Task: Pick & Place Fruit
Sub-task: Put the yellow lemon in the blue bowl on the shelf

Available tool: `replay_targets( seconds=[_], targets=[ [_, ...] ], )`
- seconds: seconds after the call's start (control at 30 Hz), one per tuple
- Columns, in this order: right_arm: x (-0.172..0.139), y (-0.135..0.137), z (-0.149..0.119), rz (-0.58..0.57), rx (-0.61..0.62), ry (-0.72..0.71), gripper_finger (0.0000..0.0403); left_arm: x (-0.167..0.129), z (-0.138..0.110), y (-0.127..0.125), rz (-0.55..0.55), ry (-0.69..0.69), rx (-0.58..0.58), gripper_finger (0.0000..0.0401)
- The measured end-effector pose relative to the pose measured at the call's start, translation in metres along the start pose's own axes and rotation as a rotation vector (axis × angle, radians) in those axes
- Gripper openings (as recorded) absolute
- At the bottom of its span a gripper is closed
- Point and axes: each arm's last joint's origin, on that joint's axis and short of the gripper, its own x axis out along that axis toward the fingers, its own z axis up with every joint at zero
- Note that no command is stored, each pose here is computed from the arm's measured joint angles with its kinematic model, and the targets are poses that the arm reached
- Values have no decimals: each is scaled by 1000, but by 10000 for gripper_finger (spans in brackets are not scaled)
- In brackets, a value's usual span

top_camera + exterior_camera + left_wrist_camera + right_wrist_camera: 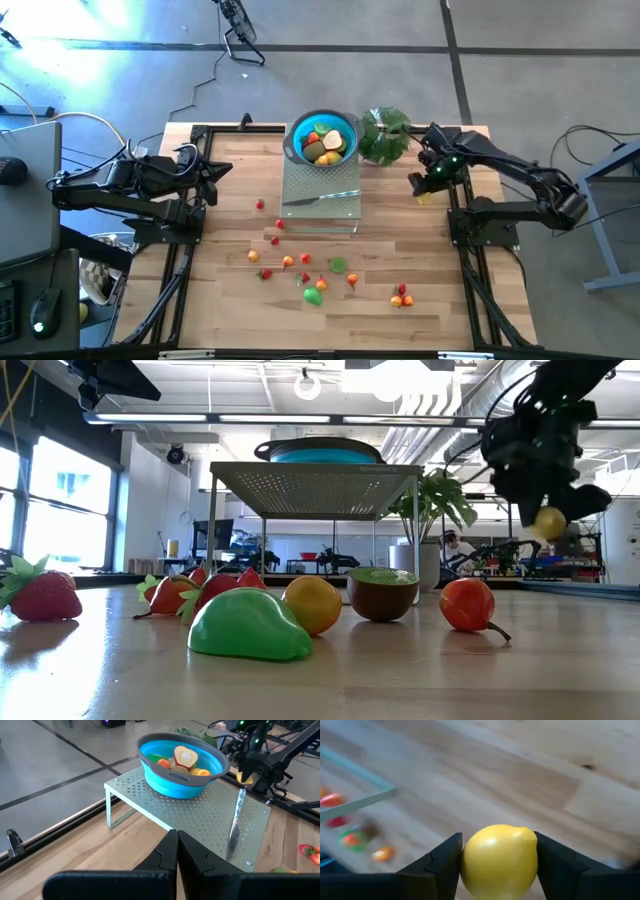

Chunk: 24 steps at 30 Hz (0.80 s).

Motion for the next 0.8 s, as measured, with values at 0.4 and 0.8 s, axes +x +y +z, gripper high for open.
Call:
replay_targets(
  seconds=[0.4,0.8],
  targets=[
    [-26,24,-19,343,-130,-117,203,0,0,0,-11,5,0,3],
    [-62,79,-9,762,-388,-483,204,0,6,-3,-27,-49,-37,3]
  ],
)
